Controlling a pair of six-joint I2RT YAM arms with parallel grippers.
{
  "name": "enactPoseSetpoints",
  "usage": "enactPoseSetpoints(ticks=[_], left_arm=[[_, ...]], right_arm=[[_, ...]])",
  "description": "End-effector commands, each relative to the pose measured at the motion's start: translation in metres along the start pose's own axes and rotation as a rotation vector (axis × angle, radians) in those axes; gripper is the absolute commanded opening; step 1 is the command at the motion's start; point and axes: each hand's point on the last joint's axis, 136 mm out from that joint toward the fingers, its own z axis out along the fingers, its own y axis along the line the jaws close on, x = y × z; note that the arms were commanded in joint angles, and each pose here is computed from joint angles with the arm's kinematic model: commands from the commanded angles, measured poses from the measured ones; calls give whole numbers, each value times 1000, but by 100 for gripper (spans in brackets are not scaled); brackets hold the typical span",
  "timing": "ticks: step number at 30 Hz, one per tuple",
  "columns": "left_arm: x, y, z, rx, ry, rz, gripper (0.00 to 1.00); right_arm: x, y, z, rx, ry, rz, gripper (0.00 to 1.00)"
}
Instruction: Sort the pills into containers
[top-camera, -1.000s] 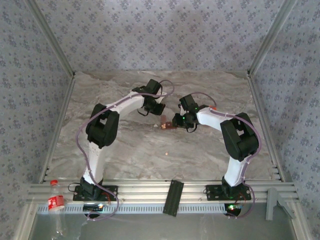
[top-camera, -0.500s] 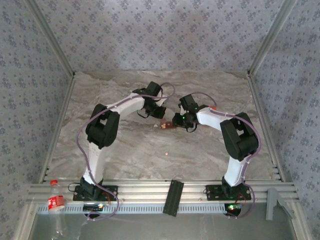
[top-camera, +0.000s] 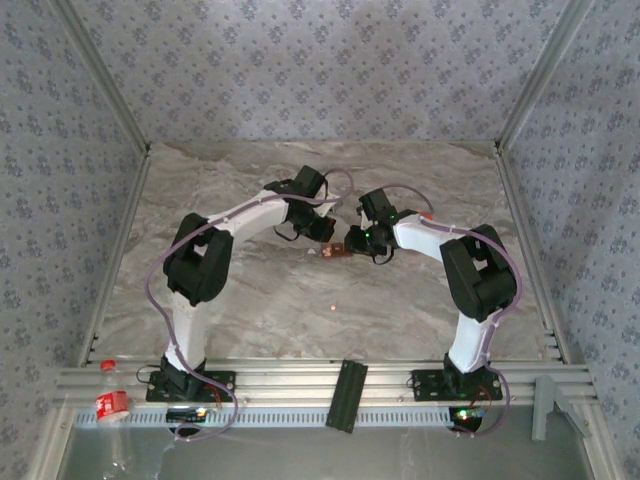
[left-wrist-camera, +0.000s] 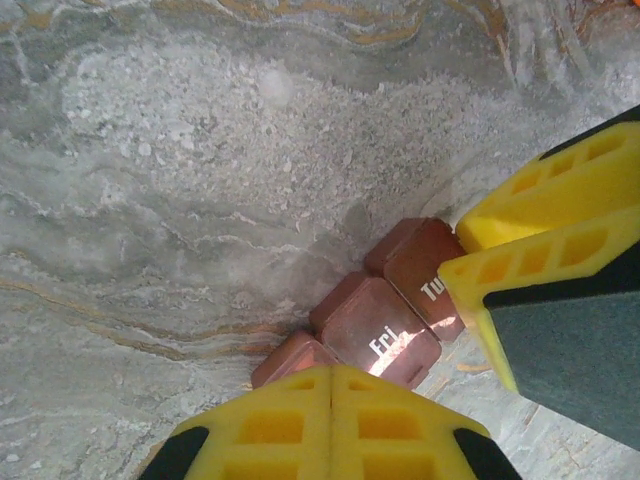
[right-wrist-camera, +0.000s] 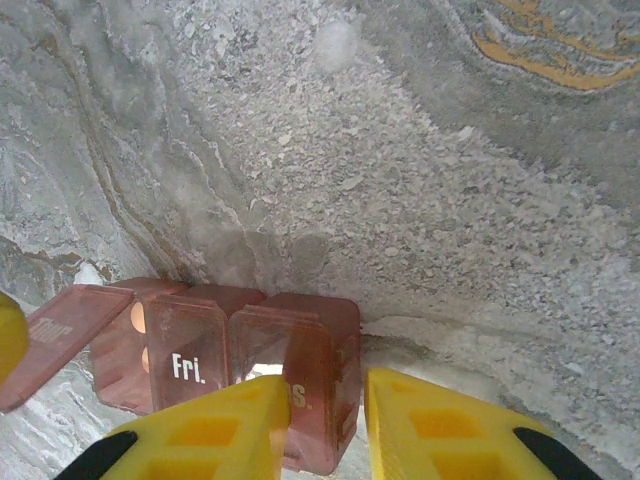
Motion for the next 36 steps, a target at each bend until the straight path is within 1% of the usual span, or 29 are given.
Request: enactPoseSetpoints(ticks=[1,9,24,36], left_arm=[[2,-14,-11,31,-6,20,0],[13,-19,-6,41,20,16,0],[26,-15,8,39,56,2,0],[31,-3,20,-6,75,-1,0]], right_arm=[[23,-35,18,116,76,51,28],[24,-36,19,117,79,55,28],[25,-40,21,121,83,67,28],[26,-42,24,121,90,72,28]])
